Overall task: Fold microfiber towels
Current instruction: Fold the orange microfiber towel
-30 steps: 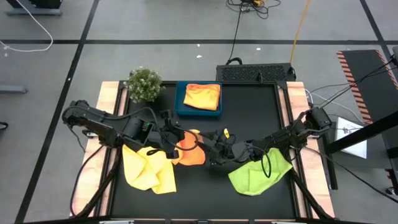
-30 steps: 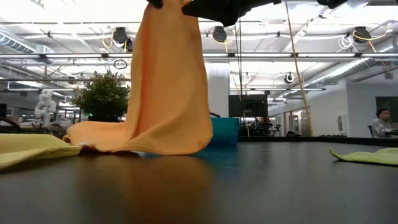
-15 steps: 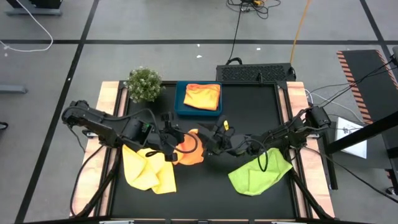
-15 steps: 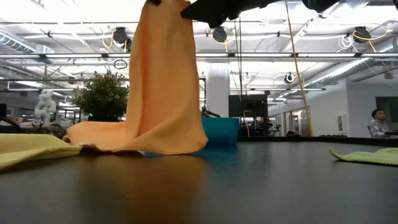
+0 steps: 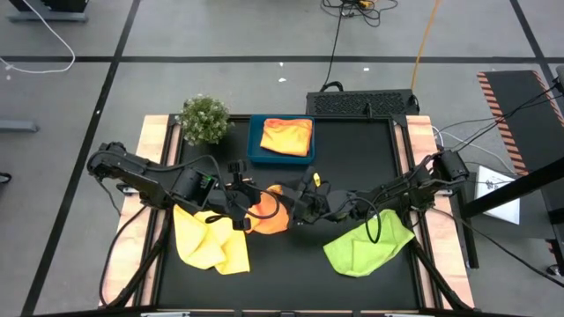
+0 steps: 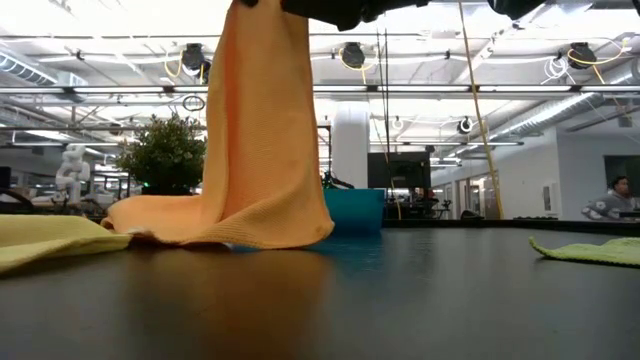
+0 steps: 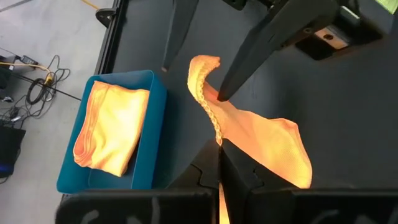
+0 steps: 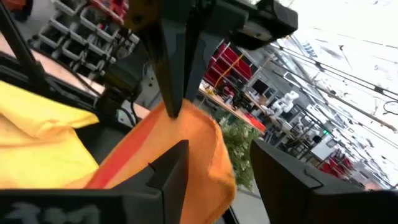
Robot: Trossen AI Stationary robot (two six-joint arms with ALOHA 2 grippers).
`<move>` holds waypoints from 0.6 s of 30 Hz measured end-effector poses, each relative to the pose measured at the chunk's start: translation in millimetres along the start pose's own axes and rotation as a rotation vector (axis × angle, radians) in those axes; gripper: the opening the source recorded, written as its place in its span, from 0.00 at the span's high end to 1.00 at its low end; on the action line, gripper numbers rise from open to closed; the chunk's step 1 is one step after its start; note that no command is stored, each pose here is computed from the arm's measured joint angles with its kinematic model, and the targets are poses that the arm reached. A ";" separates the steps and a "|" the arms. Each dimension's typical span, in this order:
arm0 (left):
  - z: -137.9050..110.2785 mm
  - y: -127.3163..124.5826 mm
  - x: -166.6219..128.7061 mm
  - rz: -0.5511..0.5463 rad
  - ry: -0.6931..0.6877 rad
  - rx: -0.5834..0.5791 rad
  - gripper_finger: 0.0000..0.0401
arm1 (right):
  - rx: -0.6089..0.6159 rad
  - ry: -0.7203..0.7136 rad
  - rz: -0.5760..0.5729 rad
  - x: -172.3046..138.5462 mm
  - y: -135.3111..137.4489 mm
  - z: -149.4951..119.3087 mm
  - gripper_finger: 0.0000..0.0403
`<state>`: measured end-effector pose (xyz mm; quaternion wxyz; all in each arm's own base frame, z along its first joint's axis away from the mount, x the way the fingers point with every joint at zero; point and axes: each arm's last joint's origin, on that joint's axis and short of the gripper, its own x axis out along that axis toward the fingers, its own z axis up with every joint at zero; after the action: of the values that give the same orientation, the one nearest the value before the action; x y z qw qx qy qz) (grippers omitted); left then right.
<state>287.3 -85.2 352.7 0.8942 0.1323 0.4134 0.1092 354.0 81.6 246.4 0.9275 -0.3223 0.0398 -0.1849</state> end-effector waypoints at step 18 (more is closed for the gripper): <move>-3.6 0.5 -0.1 0.004 0.034 0.013 0.95 | -0.031 -0.032 -0.051 -10.1 4.4 12.9 1.00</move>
<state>284.4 -84.2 350.6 0.8860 0.1372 0.4289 0.1106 348.5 96.0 253.3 0.9180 -0.3403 0.0194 -0.2028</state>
